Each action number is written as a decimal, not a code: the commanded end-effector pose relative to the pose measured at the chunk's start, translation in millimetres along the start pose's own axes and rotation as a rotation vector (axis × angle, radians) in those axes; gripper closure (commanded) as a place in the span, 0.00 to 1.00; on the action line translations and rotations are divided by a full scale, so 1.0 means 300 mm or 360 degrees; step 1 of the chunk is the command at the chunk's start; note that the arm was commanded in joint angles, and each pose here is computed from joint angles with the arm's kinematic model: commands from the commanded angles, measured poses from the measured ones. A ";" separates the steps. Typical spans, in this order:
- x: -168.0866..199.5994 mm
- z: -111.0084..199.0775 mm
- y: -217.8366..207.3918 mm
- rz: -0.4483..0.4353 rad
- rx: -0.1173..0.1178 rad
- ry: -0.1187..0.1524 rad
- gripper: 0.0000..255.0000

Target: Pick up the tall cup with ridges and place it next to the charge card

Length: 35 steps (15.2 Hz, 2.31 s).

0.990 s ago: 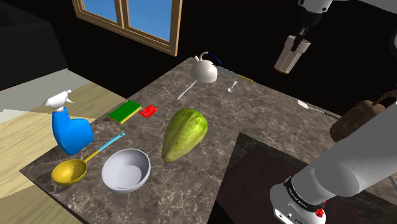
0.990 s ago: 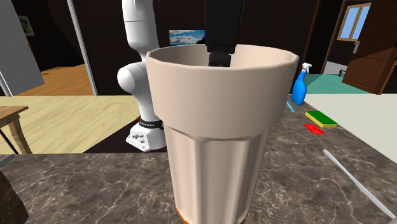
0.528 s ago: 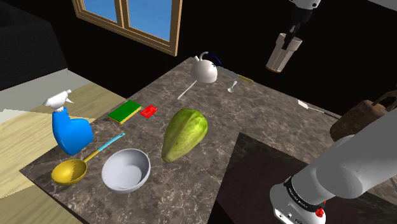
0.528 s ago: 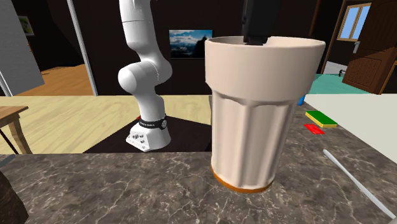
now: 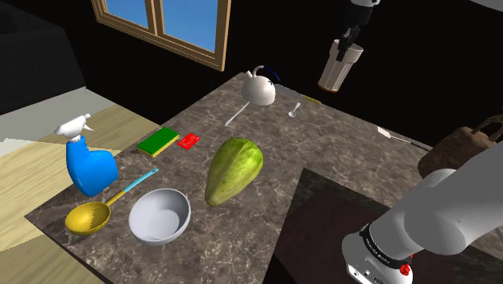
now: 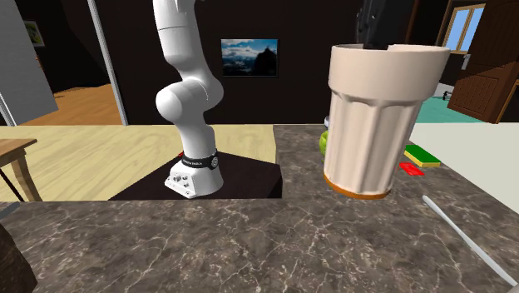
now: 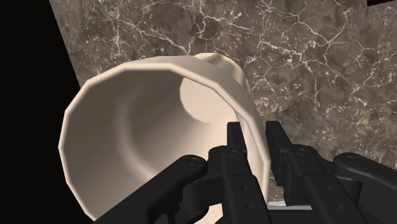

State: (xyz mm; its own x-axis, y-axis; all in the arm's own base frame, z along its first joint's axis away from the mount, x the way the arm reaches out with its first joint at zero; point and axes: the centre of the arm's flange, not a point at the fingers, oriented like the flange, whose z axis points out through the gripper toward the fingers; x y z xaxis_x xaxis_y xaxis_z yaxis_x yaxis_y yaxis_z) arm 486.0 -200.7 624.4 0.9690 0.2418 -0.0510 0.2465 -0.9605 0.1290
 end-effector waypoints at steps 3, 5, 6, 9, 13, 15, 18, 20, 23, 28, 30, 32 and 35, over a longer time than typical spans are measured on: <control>0.091 -0.029 -0.147 0.0002 -0.0001 0.0000 1.00; 0.140 -0.041 -0.219 0.0002 -0.0001 0.0000 1.00; 0.165 -0.047 -0.255 0.0002 -0.0001 0.0000 1.00; 0.239 -0.065 -0.363 0.0002 -0.0001 0.0000 1.00; 0.337 -0.090 -0.507 0.0002 -0.0001 0.0000 1.00; 0.386 -0.102 -0.579 0.0002 -0.0001 0.0000 1.00; 0.460 -0.120 -0.688 0.0002 -0.0001 0.0000 1.00; 0.509 -0.133 -0.760 0.0002 -0.0001 0.0000 1.00; 0.582 -0.151 -0.868 0.0002 -0.0001 0.0000 1.00; 0.705 -0.181 -1.048 0.0002 -0.0001 0.0000 1.00; 0.745 -0.174 -1.107 0.0002 -0.0001 0.0000 1.00; 0.747 -0.139 -1.112 0.0002 -0.0001 0.0000 1.00; 0.749 -0.087 -1.119 0.0002 -0.0001 0.0000 1.00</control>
State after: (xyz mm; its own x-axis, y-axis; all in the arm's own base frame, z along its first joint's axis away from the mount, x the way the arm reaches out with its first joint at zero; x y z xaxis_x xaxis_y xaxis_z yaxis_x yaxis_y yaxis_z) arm 622.1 180.0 600.6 0.9692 0.2405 -0.0522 0.2454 -0.9607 0.1297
